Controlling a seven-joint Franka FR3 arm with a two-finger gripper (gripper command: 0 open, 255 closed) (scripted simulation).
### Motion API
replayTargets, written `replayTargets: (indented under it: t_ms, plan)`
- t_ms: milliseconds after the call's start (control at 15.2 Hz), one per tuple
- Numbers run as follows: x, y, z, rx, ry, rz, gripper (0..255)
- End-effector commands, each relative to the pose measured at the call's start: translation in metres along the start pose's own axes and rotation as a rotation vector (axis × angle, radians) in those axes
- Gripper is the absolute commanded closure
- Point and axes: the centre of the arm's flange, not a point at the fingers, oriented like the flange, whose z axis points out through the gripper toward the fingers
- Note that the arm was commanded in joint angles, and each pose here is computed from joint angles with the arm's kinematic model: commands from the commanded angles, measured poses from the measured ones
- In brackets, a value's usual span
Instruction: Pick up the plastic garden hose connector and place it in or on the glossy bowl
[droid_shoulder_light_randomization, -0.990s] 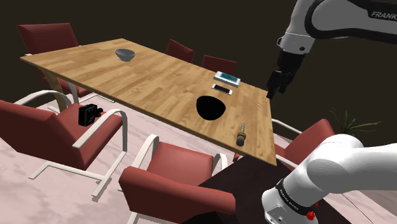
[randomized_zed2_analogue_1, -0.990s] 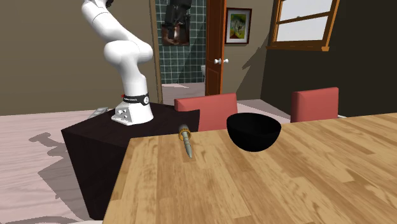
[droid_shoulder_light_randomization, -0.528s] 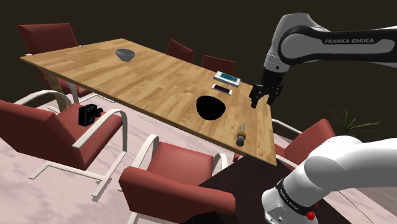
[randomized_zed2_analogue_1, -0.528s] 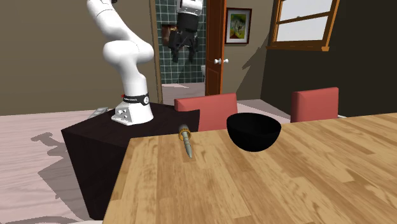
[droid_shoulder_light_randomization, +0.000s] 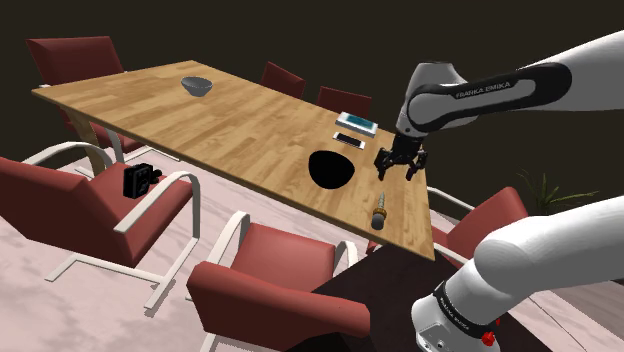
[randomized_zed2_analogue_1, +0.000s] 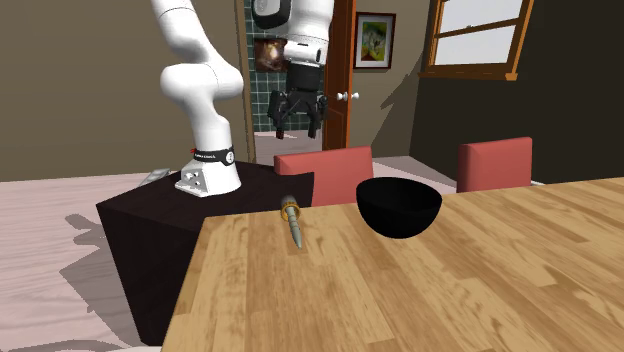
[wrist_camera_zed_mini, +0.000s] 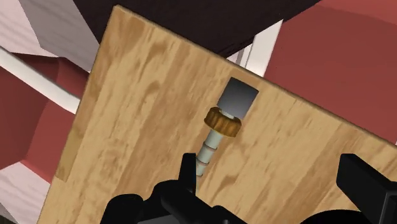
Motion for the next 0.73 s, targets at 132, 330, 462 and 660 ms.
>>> replayTargets:
  t_ms: [132, 330, 462, 660]
  plan:
    - [0.026, 0.008, 0.048, 0.001, 0.006, 0.153, 0]
    - [0.045, 0.016, 0.081, 0.0, 0.008, 0.265, 0]
    - [0.058, 0.023, 0.103, 0.0, 0.01, 0.34, 0]
    - [0.075, 0.035, 0.136, -0.001, 0.013, 0.452, 0]
